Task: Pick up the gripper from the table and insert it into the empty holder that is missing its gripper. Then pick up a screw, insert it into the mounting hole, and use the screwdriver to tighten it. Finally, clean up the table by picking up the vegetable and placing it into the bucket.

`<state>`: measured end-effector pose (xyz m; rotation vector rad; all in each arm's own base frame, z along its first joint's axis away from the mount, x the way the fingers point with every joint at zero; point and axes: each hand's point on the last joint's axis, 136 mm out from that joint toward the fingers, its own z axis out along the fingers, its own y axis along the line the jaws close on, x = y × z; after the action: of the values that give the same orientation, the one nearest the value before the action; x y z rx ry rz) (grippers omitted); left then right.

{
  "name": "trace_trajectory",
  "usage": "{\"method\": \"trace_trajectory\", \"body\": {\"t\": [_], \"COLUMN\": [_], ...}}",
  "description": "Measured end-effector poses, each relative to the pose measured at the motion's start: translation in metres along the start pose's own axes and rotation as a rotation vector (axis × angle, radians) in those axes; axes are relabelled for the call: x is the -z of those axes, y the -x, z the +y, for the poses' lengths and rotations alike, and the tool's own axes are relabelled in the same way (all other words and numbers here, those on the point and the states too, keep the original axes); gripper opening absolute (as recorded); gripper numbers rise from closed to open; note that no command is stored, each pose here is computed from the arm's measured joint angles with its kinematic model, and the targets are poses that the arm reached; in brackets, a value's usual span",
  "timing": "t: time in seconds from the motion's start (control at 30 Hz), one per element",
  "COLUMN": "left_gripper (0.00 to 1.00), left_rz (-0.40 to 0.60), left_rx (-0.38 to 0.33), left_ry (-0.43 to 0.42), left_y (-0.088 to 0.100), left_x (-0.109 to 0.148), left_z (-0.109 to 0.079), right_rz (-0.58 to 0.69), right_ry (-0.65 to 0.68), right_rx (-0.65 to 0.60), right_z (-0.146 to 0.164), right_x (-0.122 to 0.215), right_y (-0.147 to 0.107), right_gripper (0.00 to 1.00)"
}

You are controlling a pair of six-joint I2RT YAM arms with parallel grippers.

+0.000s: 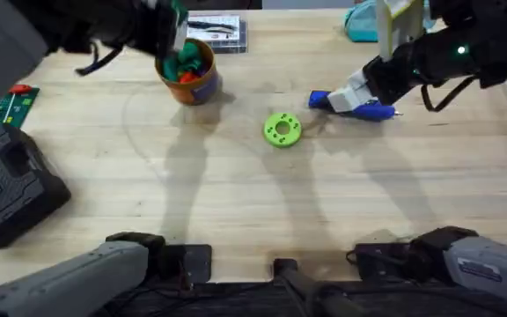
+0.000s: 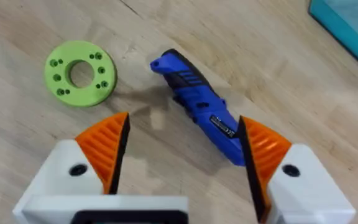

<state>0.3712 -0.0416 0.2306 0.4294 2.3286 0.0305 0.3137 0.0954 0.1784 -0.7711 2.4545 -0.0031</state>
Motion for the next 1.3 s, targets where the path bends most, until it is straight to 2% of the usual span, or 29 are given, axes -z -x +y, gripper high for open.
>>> {"method": "trace_trajectory", "body": {"t": [0.1,0.13,0.17,0.23,0.4,0.43,0.47,0.6,0.63,0.77,0.9,1.03,1.3], "left_gripper": [0.011,0.011,0.026,0.126,0.164,0.208,0.284,0.879,0.984,0.986,0.986,0.986,0.986], "left_rz": [-0.04,0.007,0.028,0.066,0.108,0.106,0.103,0.087,0.061,-0.012,-0.116,-0.157,-0.156], "left_rx": [0.049,0.08,0.088,0.103,0.141,0.143,0.145,0.158,0.161,0.159,0.154,0.153,0.153], "left_ry": [0.013,0.004,0.0,-0.006,-0.013,-0.012,-0.011,-0.008,-0.003,0.01,0.029,0.036,0.036], "left_y": [0.013,0.005,0.001,-0.008,-0.017,-0.017,-0.016,-0.012,-0.006,0.008,0.021,0.01,0.007], "left_x": [-0.017,-0.038,-0.045,-0.058,-0.072,-0.071,-0.071,-0.065,-0.056,-0.025,0.03,0.083,0.088], "left_z": [0.005,0.004,0.003,0.002,0.0,0.0,0.0,0.001,0.002,0.005,0.005,0.0,0.0], "right_rz": [0.0,0.001,0.001,0.002,0.005,0.006,0.005,0.005,0.006,0.054,0.093,0.085,0.082], "right_ry": [0.0,0.0,0.0,0.001,0.002,0.002,0.002,0.002,0.002,0.017,0.03,0.024,0.023], "right_rx": [0.0,0.0,0.0,0.0,0.0,0.0,0.0,0.0,0.0,0.0,-0.003,-0.072,-0.083], "right_z": [0.0,0.0,0.0,0.0,0.0,0.0,0.0,0.0,0.001,0.004,0.007,0.007,0.007], "right_x": [0.0,0.0,0.0,0.0,0.0,0.0,0.0,0.0,0.0,0.0,0.001,0.005,0.007], "right_y": [0.0,0.0,0.0,-0.001,-0.001,-0.001,-0.001,-0.001,-0.002,-0.013,-0.023,-0.023,-0.023], "right_gripper": [0.965,0.965,0.965,0.965,0.965,0.965,0.965,0.965,0.965,0.965,0.965,0.965,0.965]}}
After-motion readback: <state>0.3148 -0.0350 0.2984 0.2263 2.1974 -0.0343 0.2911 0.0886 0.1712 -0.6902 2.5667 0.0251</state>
